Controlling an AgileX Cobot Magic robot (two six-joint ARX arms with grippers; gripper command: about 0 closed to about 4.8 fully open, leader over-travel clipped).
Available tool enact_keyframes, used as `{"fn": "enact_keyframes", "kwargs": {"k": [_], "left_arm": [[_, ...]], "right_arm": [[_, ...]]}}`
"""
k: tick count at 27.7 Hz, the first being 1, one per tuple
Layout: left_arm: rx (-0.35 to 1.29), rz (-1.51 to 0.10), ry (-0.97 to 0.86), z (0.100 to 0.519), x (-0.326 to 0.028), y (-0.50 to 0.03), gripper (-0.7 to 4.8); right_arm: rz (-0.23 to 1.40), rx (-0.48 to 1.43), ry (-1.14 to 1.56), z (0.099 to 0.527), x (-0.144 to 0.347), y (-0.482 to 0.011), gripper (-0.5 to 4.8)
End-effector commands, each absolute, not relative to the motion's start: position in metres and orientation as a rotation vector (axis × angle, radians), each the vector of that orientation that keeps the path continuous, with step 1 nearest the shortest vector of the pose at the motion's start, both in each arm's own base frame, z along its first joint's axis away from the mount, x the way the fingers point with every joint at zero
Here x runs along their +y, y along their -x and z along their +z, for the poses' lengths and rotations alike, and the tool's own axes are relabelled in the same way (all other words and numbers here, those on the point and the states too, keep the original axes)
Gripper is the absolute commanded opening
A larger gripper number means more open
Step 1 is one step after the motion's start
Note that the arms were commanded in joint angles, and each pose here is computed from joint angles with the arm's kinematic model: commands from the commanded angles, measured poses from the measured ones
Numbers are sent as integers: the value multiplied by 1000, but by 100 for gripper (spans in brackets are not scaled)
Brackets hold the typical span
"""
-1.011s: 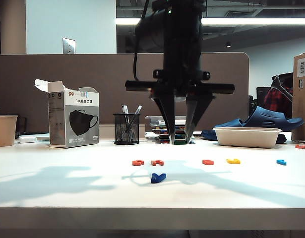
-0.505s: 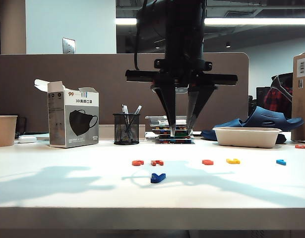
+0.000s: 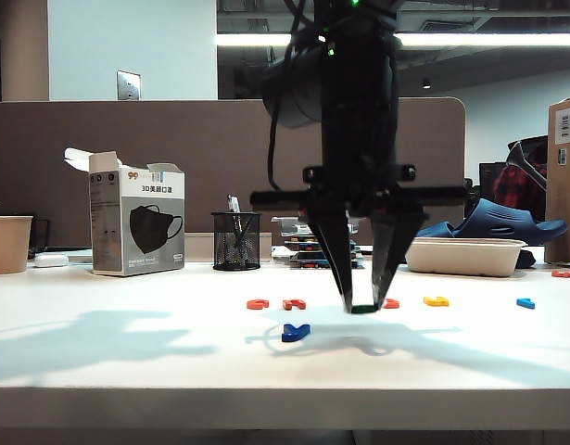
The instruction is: Select the appropriate letters from the row of letter magnets placed on the table to arrange into the word "yes".
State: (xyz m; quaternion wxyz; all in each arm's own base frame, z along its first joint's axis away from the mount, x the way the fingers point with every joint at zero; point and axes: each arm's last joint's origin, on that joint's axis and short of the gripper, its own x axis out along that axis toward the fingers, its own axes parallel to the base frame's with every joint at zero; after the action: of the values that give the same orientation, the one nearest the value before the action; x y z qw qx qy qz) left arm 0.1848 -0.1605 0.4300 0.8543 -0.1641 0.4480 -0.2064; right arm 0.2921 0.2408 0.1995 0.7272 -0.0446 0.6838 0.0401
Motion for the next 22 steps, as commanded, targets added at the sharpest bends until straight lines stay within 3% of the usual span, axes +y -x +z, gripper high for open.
{"fn": "enact_keyframes", "kwargs": {"k": [1,22], "left_arm": [[933,-441,346,432,-160,-184,-5],[933,-441,346,432,-160,-184,-5]], "right_arm": [[118,1478,64,198,244,-293,116],[130,1453,43,184,246,-296,116]]}}
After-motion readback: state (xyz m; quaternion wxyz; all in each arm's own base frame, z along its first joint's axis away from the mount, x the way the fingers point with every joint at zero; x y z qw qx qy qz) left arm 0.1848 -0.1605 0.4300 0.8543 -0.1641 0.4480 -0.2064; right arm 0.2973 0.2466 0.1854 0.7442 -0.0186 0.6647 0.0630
